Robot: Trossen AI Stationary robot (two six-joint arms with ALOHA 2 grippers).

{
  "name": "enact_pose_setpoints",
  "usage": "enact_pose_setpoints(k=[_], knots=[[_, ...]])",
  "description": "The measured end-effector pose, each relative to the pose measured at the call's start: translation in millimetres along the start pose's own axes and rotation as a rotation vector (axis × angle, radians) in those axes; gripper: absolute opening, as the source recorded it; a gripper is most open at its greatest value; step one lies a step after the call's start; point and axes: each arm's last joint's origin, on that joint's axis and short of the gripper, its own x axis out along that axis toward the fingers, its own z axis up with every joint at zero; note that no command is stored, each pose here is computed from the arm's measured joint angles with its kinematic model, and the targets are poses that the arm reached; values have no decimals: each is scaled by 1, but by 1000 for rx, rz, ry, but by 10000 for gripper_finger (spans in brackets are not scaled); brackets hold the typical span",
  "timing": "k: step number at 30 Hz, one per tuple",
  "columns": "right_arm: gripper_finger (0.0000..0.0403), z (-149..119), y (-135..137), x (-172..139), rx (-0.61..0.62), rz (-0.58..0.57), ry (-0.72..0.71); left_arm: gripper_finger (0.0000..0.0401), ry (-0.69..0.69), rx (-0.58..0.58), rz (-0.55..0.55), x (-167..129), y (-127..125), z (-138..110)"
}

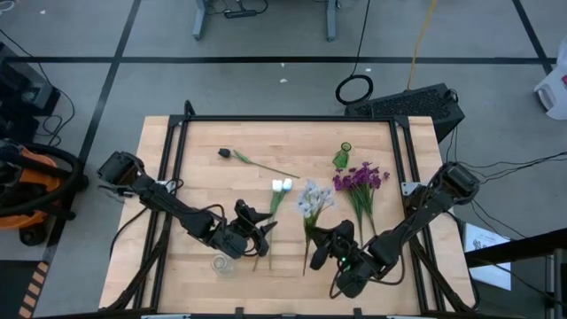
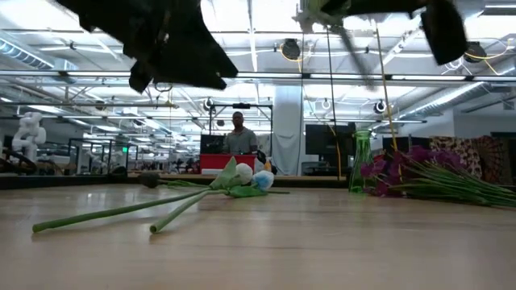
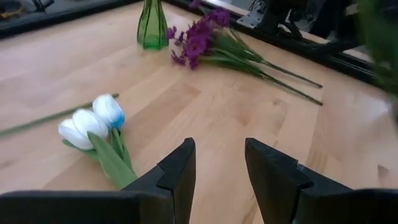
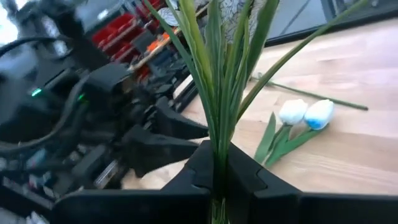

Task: Sort flowers into vase by color
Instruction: Move the dark white flower to the center of the table

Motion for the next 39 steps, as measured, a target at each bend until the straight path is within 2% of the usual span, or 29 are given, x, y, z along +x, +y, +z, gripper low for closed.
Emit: enact_pose_setpoints(k=[3, 10, 16, 27, 33, 39], knots=[[8, -8, -1, 12, 52, -11, -27, 144, -8, 20, 4, -10, 4, 12], [9, -37, -3, 48, 146, -8, -73, 144, -40, 67, 98, -31, 19, 30], [9, -53, -6, 81, 226, 44, -28, 144, -58, 69, 113, -32, 24, 38], [9, -67, -24, 138, 184, 90, 136, 144, -33, 98, 146, -30, 30, 37], [11, -68, -26, 150, 157, 73, 176, 144, -31, 100, 147, -30, 30, 37], [43, -68, -31, 154, 118, 35, 188, 144, -25, 109, 152, -30, 31, 36]])
